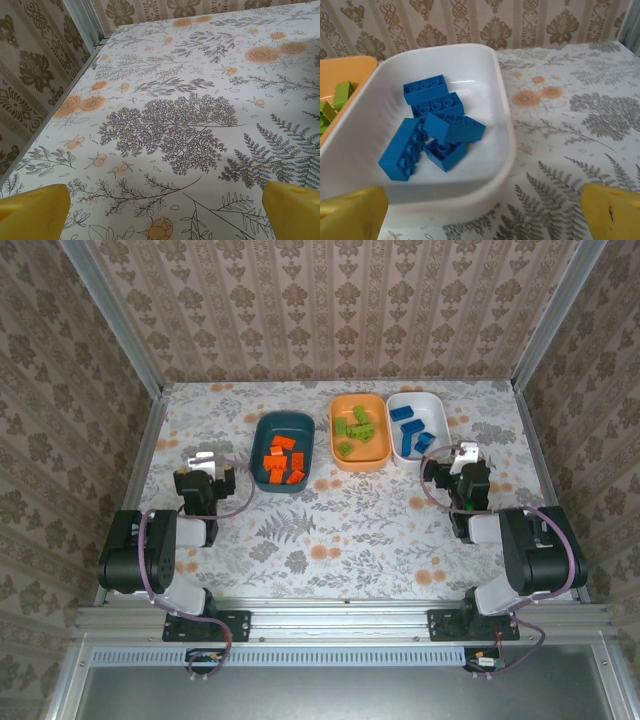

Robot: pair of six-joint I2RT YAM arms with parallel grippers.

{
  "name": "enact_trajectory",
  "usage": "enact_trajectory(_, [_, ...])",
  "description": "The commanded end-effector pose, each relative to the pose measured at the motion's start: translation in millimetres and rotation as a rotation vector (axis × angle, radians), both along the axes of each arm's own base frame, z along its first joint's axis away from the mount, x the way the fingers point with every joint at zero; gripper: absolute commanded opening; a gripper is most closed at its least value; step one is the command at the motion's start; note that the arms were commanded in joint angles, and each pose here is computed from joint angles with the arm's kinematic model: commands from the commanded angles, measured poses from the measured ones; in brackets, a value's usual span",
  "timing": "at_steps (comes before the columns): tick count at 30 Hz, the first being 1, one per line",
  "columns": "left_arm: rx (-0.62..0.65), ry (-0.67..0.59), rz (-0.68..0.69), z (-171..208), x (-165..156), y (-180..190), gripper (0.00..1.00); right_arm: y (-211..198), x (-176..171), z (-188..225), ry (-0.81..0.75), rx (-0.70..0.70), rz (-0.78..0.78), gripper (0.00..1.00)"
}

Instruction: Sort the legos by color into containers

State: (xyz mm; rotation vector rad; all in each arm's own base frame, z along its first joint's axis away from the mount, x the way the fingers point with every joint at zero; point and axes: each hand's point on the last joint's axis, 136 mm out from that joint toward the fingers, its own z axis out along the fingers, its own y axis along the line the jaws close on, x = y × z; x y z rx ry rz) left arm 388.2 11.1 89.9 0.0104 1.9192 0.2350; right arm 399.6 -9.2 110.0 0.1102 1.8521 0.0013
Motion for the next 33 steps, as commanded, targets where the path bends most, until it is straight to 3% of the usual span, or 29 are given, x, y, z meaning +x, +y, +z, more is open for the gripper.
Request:
enact_trajectory(1, [-0.018, -0.025, 0.02, 8.0, 6.6, 3.3, 1.0, -4.6, -1.8, -11.6, 0.058, -0.035, -0.03, 1.0])
enact_trajectory(33, [-0.018, -0.024, 0.02, 7.5, 6.2, 3.2, 1.0, 2.9, 0.1, -12.9, 0.069, -0.051, 0.003, 1.0])
